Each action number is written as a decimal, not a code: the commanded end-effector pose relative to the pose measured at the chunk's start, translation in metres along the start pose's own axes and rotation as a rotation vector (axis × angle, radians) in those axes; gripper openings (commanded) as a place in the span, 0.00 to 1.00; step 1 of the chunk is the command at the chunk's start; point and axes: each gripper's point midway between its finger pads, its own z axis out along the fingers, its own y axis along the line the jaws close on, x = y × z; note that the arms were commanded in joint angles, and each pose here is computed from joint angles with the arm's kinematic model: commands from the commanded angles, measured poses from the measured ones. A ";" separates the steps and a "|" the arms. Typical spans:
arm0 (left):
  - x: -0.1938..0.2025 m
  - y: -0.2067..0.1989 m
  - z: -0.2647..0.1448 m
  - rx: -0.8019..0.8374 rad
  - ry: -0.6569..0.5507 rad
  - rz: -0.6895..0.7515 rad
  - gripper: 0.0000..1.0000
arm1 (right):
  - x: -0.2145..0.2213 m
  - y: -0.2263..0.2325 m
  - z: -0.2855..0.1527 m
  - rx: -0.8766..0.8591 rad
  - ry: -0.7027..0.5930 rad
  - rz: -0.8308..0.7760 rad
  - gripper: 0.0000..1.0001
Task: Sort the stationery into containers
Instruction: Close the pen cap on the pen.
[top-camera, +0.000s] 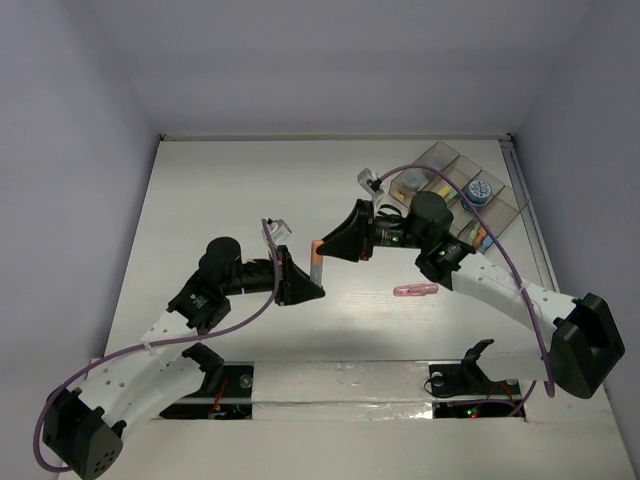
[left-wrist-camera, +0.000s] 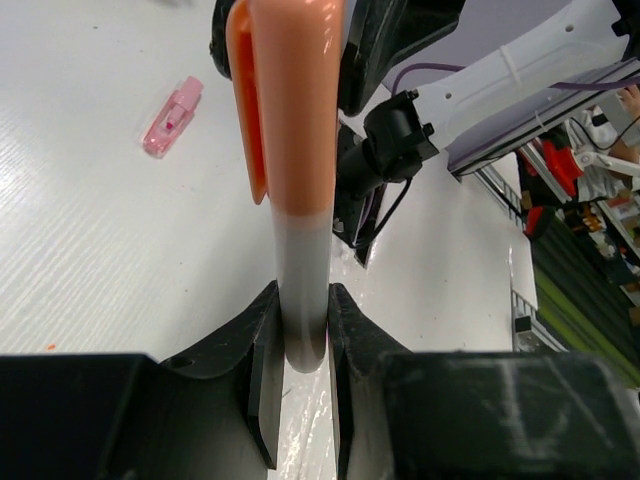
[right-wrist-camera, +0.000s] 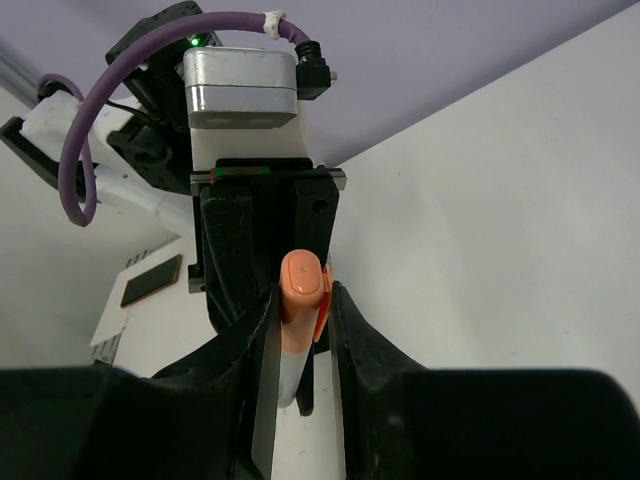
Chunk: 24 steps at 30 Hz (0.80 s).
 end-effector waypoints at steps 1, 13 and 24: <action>-0.168 -0.099 -0.049 0.047 -0.596 0.475 0.00 | 0.129 0.047 -0.035 -0.207 0.485 0.395 0.00; -0.210 -0.106 -0.045 0.013 -0.588 0.502 0.00 | 0.195 0.055 -0.035 -0.166 0.623 0.461 0.00; -0.249 -0.101 -0.072 -0.118 -0.625 0.572 0.00 | 0.234 0.040 -0.054 -0.037 0.623 0.512 0.00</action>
